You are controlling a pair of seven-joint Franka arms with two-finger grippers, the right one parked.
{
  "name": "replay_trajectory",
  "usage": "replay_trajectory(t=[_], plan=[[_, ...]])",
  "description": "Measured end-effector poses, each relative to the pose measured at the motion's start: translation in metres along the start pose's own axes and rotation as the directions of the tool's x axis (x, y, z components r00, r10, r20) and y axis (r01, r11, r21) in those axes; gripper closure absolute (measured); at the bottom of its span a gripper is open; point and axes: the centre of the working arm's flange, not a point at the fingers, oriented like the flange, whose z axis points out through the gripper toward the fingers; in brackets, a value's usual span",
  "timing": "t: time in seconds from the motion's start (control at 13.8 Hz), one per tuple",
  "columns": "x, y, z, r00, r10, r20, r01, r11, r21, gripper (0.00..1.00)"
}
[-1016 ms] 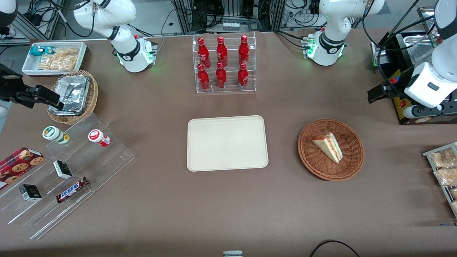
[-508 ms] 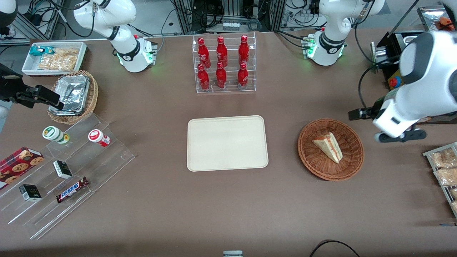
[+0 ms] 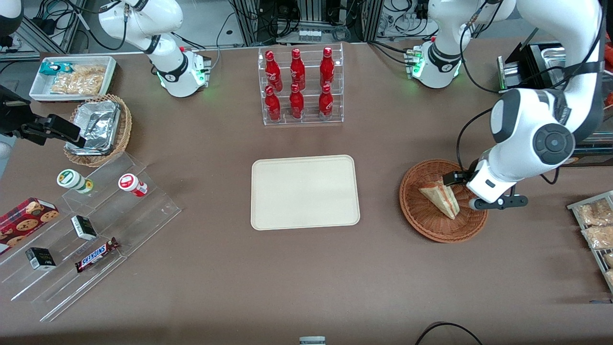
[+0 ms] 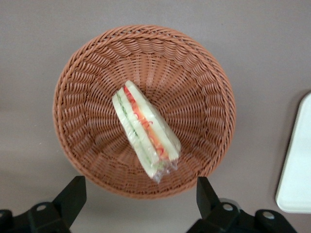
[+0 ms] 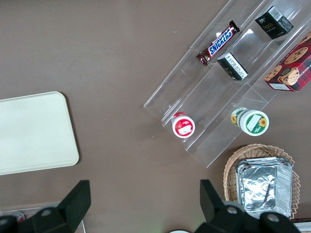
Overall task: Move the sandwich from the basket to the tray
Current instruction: 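Lower the left gripper and close it on the wrapped sandwich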
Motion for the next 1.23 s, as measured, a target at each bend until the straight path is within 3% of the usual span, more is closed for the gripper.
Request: replay_trajectory(t=[0.15,0.29,0.51,0.73,0.87,1.23], plan=[[-0.005,-0.001,0.029,0.99,-0.131,-0.057,0.13,0.991,-0.022,0.0],[-0.016,0.001,0.053,0.958,-0.281,-0.057,0.28,0.96,-0.033,0.0],[-0.026,0.012,0.06,0.868,-0.495,-0.044,0.494,0.869,-0.038,0.0],[-0.027,0.015,0.06,0.778,-0.627,-0.041,0.625,0.779,-0.049,0.0],[-0.028,0.014,0.067,0.756,-0.653,-0.033,0.652,0.757,-0.042,0.0],[-0.026,0.014,0.096,0.749,-0.662,-0.011,0.662,0.75,-0.016,0.0]])
